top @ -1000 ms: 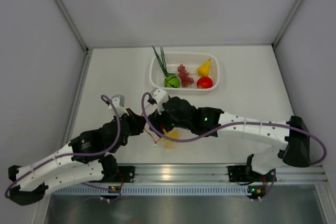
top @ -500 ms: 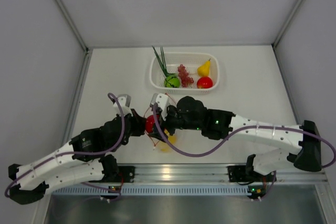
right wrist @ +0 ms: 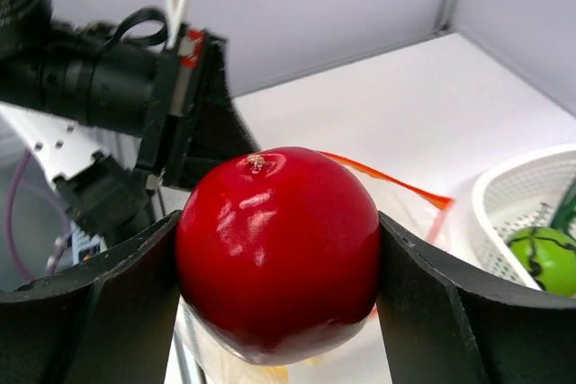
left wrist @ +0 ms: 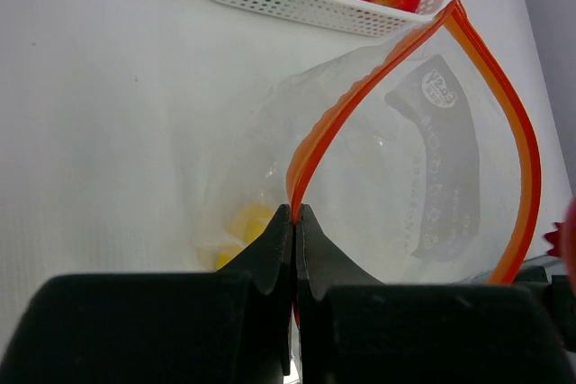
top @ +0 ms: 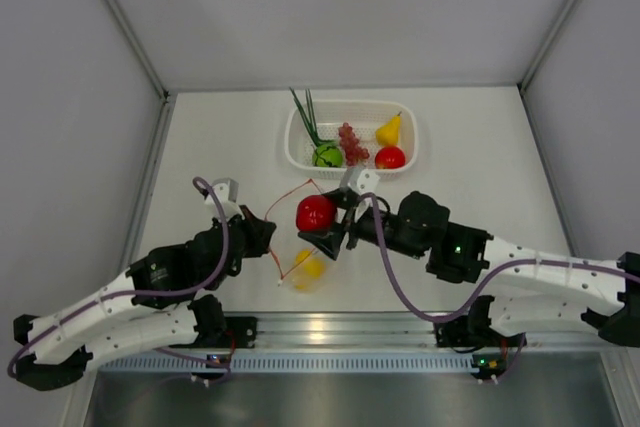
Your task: Open the zip-top bag and remove the fake food
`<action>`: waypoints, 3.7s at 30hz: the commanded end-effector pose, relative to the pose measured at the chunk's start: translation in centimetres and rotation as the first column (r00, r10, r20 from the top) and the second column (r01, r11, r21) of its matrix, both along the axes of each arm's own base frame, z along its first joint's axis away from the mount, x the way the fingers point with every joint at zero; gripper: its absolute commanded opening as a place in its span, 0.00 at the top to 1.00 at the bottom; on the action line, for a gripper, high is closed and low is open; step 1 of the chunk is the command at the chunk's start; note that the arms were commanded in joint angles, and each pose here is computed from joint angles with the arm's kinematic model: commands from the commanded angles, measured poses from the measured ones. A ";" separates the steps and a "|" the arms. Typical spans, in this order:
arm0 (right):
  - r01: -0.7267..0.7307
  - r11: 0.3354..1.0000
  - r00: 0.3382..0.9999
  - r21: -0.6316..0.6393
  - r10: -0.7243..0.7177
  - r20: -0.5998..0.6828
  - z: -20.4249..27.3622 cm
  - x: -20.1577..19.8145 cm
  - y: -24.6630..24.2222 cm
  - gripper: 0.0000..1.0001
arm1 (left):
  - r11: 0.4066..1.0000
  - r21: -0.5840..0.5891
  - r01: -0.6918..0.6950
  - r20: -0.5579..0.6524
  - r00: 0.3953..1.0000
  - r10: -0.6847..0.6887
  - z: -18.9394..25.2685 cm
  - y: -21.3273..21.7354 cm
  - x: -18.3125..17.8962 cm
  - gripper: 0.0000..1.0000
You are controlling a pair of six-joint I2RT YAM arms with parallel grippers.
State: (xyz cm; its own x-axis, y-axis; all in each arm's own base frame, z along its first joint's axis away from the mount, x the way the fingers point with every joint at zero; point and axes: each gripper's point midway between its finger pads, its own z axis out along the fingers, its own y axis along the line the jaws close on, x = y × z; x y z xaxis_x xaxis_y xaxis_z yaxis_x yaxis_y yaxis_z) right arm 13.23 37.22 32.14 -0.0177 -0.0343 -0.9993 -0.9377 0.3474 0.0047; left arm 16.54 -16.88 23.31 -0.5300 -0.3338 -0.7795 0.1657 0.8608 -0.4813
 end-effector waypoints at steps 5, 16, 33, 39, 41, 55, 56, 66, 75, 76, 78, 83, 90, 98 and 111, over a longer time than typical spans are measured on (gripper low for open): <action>0.285 0.912 0.959 0.295 -0.273 -0.081 6.3 5.3 -6.4 0.62 | 0.987 -0.004 -0.158 0.027 0.987 0.158 1.3 2.8 1.0 1.00; 0.734 0.679 0.660 0.014 -0.709 -0.247 -2.6 21.9 -13.4 0.59 | 0.991 -0.001 -0.132 0.018 0.991 0.132 1.3 2.3 0.8 1.00; 0.768 0.465 0.439 -0.441 -0.883 -0.165 -15.8 34.8 -12.9 0.33 | 0.999 -0.028 -0.028 -0.077 0.997 0.026 1.1 -0.7 -0.3 1.00; 0.773 0.459 0.429 -0.437 -0.887 -0.172 -15.3 34.8 -13.0 0.00 | 0.999 -0.030 -0.031 -0.086 0.996 0.028 1.4 -1.3 -0.1 1.00; 0.784 0.466 0.434 -0.411 -0.884 -0.175 -13.8 34.5 -13.1 0.01 | 0.999 -0.023 -0.030 -0.088 0.996 0.028 1.4 -1.5 0.0 1.00; 0.558 0.782 0.651 -0.276 -0.619 -0.439 -5.9 23.3 -10.2 0.33 | 0.993 -0.046 -0.106 -0.092 0.991 0.101 1.5 -1.5 0.9 1.00; 0.528 0.801 0.664 -0.282 -0.596 -0.451 -6.0 21.6 -9.4 0.37 | 0.992 -0.050 -0.115 -0.088 0.990 0.110 1.6 -1.4 1.0 1.00; 0.376 0.892 0.776 -0.251 -0.451 -0.442 -2.1 8.0 -5.1 0.60 | 0.983 -0.088 -0.159 -0.094 0.984 0.150 2.0 -1.3 1.3 1.00; 0.399 0.852 0.749 -0.337 -0.516 -0.417 -3.6 3.1 0.3 0.73 | 0.960 -0.186 -0.208 -0.116 0.975 0.188 2.0 -0.4 1.0 1.00; 0.400 0.852 0.739 -0.338 -0.518 -0.430 -3.9 3.2 0.9 0.73 | 0.960 -0.189 -0.207 -0.119 0.975 0.187 1.8 -0.4 0.9 1.00; 0.397 0.850 0.731 -0.346 -0.521 -0.441 -5.3 3.3 2.5 0.74 | 0.958 -0.202 -0.204 -0.122 0.976 0.182 1.9 -0.3 0.8 1.00; 0.457 0.830 0.673 -0.321 -0.558 -0.485 -7.3 4.6 5.1 0.77 | 0.958 -0.210 -0.195 -0.139 0.976 0.169 1.6 -0.5 0.5 1.00; 0.579 0.765 0.565 -0.280 -0.625 -0.539 -10.2 6.7 7.1 0.80 | 0.938 -0.248 -0.242 -0.162 0.965 0.206 1.3 -0.4 0.7 1.00; 0.600 0.755 0.543 -0.264 -0.627 -0.558 -13.0 6.6 8.2 0.82 | 0.903 -0.294 -0.313 -0.183 0.946 0.268 0.6 0.3 1.1 1.00; 0.433 0.822 0.709 -0.369 -0.564 -0.423 -20.8 2.7 6.1 0.80 | 0.878 -0.332 -0.346 -0.163 0.937 0.307 0.5 1.7 1.2 1.00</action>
State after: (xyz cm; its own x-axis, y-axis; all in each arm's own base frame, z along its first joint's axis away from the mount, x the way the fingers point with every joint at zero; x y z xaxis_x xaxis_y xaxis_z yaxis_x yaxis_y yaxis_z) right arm 15.62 42.30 9.30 -0.6413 -0.0895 -0.7621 -0.4447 0.8527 0.2741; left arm 17.42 -15.22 23.00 -0.4453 -0.7143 -0.5399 -0.1682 0.6590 -0.7331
